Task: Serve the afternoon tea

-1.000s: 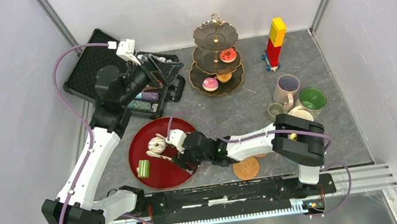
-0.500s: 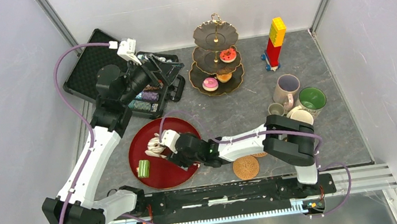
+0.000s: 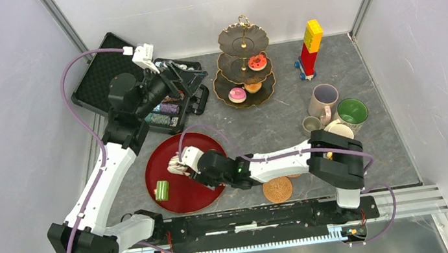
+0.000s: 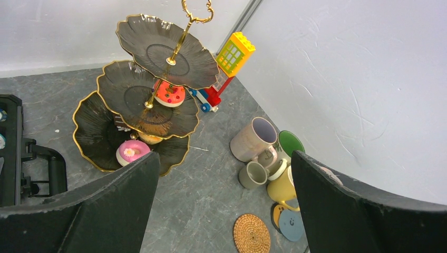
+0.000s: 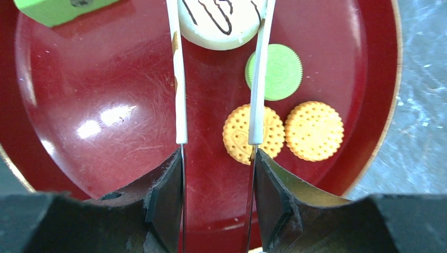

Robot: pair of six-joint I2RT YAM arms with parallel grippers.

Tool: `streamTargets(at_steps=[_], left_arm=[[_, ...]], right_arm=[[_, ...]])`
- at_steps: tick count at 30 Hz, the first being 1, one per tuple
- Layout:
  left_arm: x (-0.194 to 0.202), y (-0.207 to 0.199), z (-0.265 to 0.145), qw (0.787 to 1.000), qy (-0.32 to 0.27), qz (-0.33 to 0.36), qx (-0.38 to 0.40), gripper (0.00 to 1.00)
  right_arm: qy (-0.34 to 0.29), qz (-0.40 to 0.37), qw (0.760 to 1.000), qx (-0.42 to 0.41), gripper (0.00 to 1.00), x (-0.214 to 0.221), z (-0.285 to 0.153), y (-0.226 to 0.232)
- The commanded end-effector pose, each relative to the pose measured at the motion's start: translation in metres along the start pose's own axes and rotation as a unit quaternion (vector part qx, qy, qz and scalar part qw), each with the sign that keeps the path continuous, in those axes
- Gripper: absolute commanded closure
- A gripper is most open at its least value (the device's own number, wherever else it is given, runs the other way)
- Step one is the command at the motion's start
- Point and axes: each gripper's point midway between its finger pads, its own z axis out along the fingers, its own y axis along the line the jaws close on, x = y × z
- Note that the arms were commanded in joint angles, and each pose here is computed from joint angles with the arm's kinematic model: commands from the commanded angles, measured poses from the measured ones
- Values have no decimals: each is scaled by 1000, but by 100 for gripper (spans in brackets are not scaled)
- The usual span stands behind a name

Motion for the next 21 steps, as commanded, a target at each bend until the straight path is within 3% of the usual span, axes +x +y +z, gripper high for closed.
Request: streamTargets(at_steps=[1,7,21], left_arm=[[-17,-12,-5,1000,-21,10,12,0],[-20,-16,-7,1000,-26,12,14,0],[-28,-13,-17,999,-46,26,-8,0]], right_arm=[[-60,13,998,21,69,-43,-37,-14],[-52,20,996,75,69,-42,-70,-56],[-74,116,977,163,73,-65,-144,-192]])
